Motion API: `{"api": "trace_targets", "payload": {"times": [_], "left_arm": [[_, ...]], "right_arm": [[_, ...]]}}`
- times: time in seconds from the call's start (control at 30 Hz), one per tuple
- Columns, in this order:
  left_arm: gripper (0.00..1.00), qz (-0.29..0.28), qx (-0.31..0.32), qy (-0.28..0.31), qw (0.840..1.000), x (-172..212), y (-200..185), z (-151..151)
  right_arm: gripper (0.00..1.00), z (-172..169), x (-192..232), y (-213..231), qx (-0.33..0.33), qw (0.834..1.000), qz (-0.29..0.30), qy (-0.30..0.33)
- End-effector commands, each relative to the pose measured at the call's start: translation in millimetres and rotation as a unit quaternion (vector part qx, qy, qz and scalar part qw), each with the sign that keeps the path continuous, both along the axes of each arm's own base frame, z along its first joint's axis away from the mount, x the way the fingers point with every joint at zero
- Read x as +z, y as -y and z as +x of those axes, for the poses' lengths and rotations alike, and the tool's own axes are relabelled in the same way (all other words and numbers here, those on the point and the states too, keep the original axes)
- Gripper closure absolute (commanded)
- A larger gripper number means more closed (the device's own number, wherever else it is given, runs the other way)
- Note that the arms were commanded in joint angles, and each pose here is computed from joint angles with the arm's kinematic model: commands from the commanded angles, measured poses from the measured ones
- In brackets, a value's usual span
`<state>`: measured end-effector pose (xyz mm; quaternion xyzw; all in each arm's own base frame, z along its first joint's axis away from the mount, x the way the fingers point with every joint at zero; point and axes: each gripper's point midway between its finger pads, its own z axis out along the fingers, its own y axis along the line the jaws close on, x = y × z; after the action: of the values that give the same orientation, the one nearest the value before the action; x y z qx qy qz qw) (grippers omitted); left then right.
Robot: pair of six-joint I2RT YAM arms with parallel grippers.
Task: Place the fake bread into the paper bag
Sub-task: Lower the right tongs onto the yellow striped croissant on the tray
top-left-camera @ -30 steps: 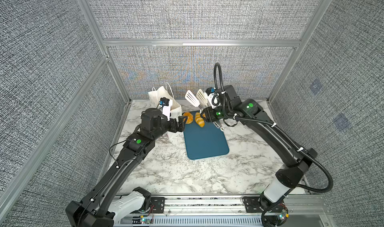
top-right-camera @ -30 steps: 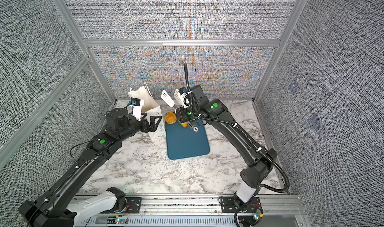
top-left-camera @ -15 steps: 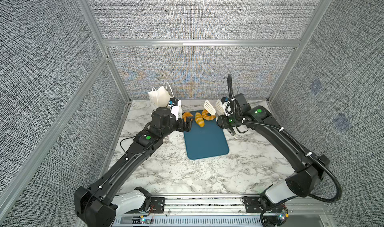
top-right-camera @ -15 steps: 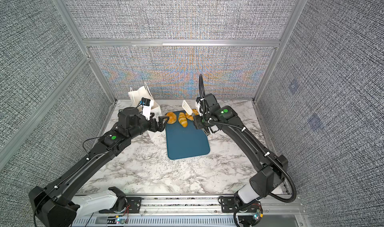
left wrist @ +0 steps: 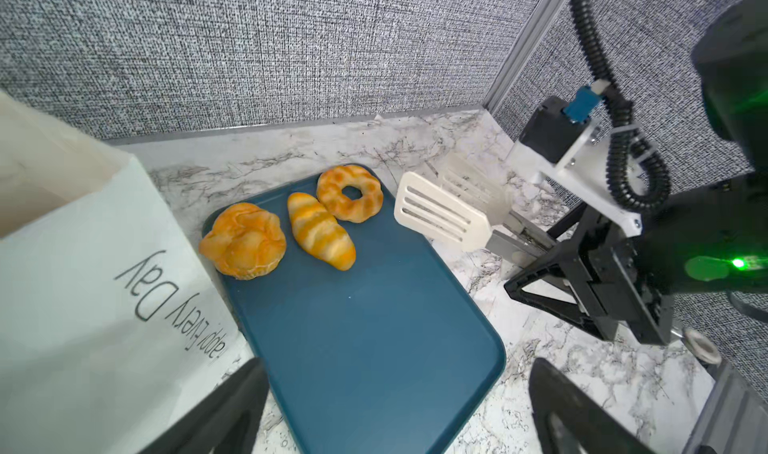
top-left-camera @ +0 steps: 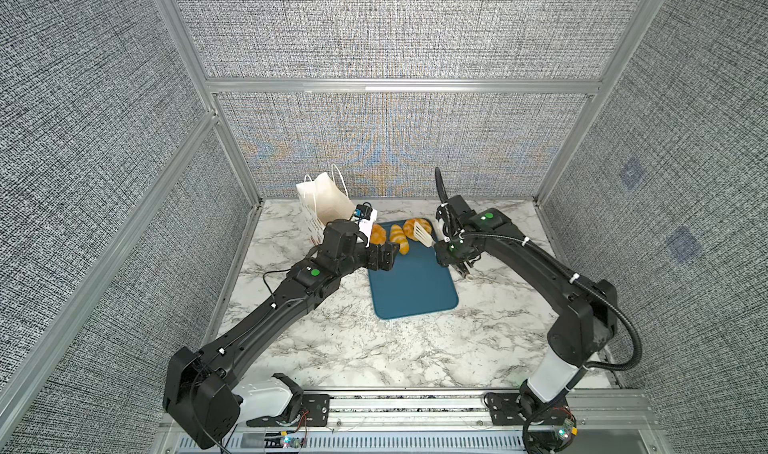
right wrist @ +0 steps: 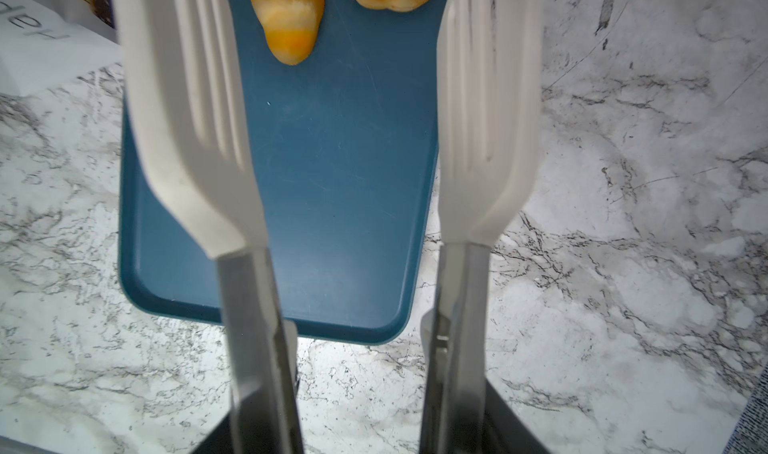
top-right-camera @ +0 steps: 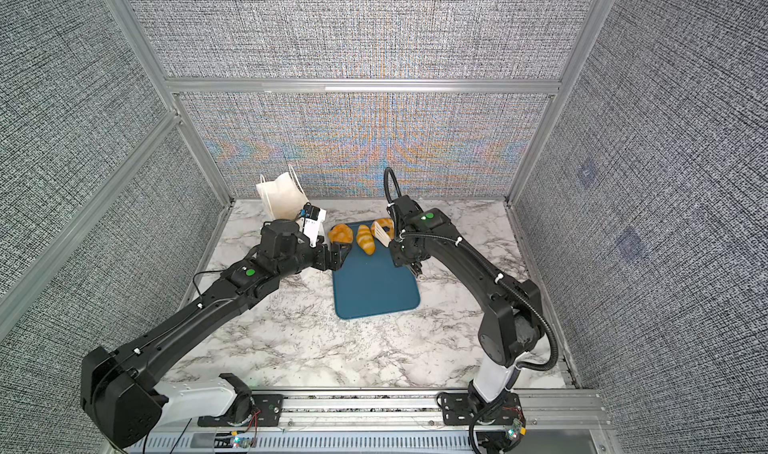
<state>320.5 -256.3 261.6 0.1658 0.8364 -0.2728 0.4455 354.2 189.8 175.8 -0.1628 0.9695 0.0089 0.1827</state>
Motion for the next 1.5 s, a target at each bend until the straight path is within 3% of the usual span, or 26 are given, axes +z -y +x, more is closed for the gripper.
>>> {"api": "trace_targets", "payload": {"times": [0.0,0.5,1.07,1.47], "left_arm": [[0.01,-0.002,0.022,0.008,1.0,-0.9,-7.3,2.4],[0.01,0.028,0.029,-0.066,0.997,-57.5,-14.1,-9.0],[0.01,0.055,0.045,-0.084,0.994,-75.9,-23.4,-9.8],[0.01,0.058,0.042,-0.079,0.994,-70.8,-20.5,-5.6]], "right_arm": [[0.43,-1.6,-9.0,-2.3,0.005,1.0,-0.015,-0.017],[0.42,9.5,-58.1,-33.3,0.026,0.995,-0.047,-0.079],[0.41,39.0,-86.2,-51.0,0.035,0.992,-0.072,-0.098],[0.59,34.3,-96.0,-47.5,0.064,0.986,-0.101,-0.116]]}}
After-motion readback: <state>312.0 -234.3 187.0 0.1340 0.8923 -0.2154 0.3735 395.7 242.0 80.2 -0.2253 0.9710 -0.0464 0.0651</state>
